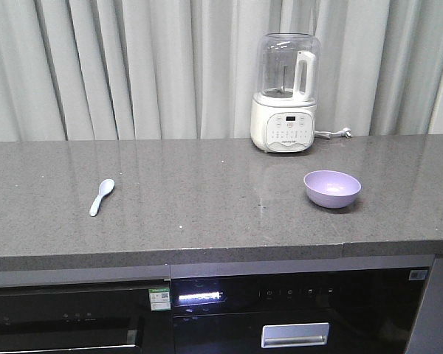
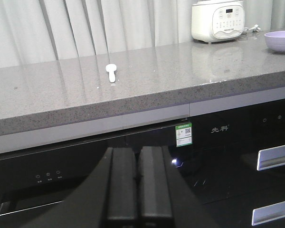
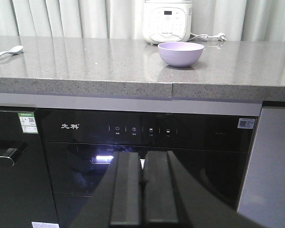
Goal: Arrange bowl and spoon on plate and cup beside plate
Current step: 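Drive the base toward the white spoon and lavender bowl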
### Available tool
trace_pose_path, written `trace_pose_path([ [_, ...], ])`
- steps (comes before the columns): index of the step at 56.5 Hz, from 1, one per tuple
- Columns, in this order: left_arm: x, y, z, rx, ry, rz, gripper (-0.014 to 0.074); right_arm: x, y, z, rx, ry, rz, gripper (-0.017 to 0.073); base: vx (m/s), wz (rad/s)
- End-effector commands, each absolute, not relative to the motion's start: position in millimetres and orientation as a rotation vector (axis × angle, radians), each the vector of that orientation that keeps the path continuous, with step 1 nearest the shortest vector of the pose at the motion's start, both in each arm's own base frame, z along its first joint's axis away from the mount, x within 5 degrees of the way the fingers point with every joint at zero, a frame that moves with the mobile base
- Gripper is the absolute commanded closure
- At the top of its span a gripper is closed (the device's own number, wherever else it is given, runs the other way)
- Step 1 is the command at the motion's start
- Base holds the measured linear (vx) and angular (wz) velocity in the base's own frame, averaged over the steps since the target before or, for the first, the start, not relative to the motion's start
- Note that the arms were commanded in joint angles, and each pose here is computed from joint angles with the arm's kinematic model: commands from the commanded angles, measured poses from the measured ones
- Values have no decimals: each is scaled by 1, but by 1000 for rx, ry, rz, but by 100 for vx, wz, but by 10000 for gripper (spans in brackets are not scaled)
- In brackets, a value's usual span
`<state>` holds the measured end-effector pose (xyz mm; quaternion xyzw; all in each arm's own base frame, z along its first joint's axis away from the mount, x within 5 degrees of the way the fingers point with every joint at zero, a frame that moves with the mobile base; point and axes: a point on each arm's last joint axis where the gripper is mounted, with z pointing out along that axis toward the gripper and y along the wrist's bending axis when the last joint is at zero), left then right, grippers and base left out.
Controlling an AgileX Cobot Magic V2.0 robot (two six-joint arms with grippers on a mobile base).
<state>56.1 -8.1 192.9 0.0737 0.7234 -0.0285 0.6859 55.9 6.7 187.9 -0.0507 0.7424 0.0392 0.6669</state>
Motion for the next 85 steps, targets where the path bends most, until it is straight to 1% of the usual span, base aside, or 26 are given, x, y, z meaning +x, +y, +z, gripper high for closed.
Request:
trace_pose_path([
  [1, 54, -8, 210, 140, 1507, -83, 599, 57, 7, 193, -120, 1608, 87, 568, 0, 0],
  [21, 54, -8, 210, 140, 1507, -83, 599, 57, 7, 193, -120, 1608, 87, 568, 0, -2],
  [39, 54, -8, 210, 140, 1507, -83, 599, 57, 7, 193, -120, 1608, 87, 568, 6, -22],
  [85, 54, -8, 210, 140, 1507, -83, 599, 57, 7, 193, -120, 1607, 87, 568, 15, -18],
])
